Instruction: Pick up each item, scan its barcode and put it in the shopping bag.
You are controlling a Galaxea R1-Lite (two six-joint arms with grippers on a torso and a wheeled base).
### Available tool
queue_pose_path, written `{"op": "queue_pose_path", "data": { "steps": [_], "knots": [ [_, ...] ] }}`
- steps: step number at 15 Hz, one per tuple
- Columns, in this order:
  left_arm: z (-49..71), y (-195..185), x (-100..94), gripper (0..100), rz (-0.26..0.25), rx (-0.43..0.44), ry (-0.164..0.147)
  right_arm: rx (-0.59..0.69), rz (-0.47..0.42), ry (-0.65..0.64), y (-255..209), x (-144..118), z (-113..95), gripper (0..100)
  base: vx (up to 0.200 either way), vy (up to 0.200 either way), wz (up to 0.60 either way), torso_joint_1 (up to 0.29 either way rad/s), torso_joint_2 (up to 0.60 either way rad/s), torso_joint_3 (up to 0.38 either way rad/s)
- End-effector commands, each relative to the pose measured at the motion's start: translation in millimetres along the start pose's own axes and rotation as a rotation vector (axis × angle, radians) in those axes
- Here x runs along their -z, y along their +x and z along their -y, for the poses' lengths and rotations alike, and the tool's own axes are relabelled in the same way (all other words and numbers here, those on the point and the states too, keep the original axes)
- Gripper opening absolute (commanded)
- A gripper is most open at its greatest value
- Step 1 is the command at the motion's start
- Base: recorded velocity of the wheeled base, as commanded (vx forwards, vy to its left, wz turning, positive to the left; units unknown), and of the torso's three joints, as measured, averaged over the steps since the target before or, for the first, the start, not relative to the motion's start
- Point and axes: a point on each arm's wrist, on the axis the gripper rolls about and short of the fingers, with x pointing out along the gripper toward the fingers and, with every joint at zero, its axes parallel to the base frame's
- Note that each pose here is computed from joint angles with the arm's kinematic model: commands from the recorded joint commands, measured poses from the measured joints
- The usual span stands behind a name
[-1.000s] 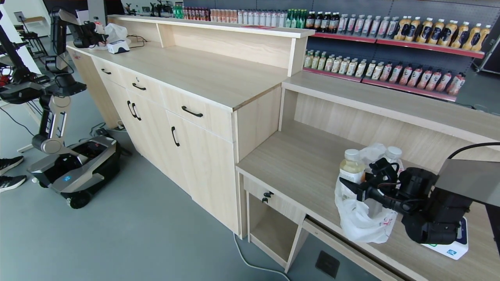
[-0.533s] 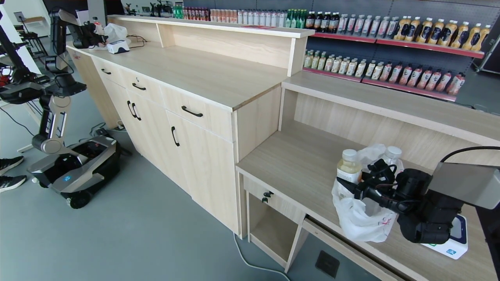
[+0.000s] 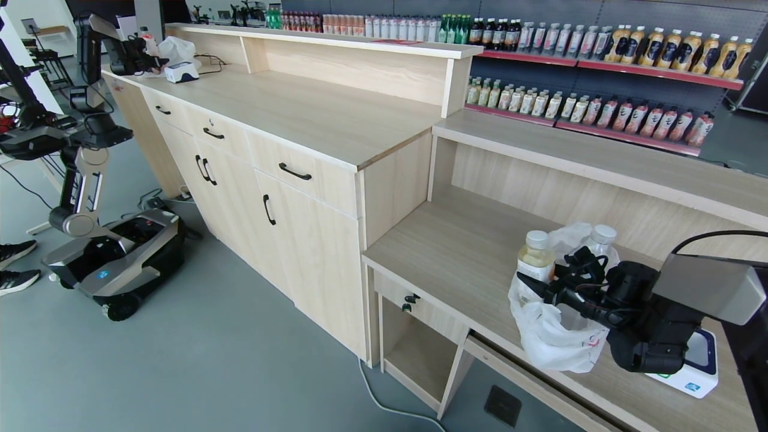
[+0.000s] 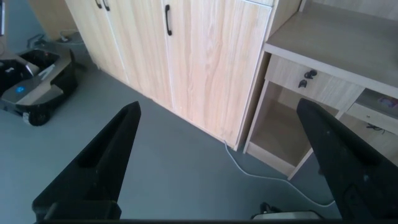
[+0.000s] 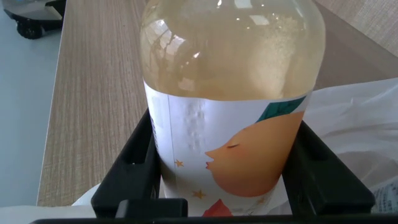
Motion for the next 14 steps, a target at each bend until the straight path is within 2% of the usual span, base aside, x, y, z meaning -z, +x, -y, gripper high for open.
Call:
{"op": "queue_pose_path", "data": {
  "steps": [1,7,12,13,14],
  "knots": [
    [0.0,0.1,-0.1,100,-0.001,0.000,0.000,-0.002,-0.009,0.005,0.5,4.4,-0.7,0,0.000,0.000,0.00,0.000,0.00,0.000],
    [0.0,0.1,0.1,100,-0.003,0.000,0.000,-0.009,0.001,-0.001,-7.1,-7.4,2.3,0,0.000,0.000,0.00,0.000,0.00,0.000],
    [0.0,0.1,-0.1,100,-0.001,0.000,0.000,-0.020,-0.025,0.020,-18.9,-0.3,3.9,0,0.000,0.000,0.00,0.000,0.00,0.000],
    [0.0,0.1,-0.1,100,-0.001,0.000,0.000,-0.023,-0.022,0.019,-19.7,-0.4,5.6,100,0.000,0.000,0.00,0.000,0.00,0.000],
    [0.0,0.1,0.1,100,-0.003,0.000,0.000,-0.026,-0.023,0.021,-21.3,0.3,6.4,100,0.000,0.000,0.00,0.000,0.00,0.000]
  ]
}}
